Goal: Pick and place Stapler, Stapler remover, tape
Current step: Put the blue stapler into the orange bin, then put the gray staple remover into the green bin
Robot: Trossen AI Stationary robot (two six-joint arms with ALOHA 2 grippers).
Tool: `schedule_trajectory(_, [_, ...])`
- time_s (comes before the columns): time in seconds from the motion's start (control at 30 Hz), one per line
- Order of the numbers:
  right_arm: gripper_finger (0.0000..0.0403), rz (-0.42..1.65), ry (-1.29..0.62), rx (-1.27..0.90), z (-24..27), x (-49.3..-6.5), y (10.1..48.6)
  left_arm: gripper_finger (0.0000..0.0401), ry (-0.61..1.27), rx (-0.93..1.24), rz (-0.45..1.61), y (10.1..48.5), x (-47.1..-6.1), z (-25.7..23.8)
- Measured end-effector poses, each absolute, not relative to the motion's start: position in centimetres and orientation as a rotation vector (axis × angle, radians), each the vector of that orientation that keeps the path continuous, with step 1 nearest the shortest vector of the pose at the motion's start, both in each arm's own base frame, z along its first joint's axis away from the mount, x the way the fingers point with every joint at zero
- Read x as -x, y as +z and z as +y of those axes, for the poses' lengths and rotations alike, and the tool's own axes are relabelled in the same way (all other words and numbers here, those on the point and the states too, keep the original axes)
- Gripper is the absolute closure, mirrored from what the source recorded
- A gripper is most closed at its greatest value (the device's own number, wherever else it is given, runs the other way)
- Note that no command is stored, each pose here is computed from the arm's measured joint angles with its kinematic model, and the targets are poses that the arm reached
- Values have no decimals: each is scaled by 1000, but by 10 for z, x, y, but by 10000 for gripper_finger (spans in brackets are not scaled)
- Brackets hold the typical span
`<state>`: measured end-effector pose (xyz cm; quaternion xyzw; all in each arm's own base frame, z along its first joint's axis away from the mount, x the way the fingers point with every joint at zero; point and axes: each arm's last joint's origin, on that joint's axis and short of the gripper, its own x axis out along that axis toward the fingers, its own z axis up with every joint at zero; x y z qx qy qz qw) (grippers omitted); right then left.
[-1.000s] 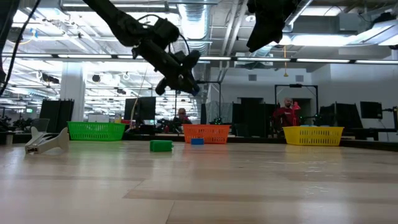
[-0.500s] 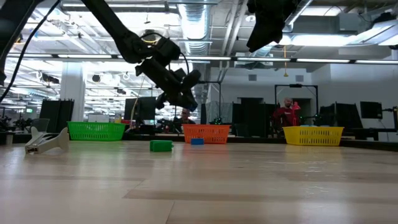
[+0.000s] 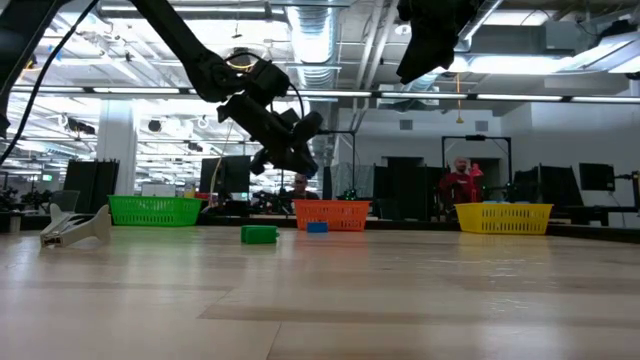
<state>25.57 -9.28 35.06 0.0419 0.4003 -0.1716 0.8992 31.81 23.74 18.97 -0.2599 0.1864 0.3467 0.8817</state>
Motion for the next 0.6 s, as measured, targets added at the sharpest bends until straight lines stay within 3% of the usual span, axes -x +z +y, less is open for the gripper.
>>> schedule_trajectory(0.2, [230, 829, -356, -87, -93, -256, 351, 308, 641, 522, 408, 190, -321, 234])
schedule_trajectory(0.6, [230, 828, -357, -88, -93, -256, 351, 162, 607, 534, 408, 190, -321, 233])
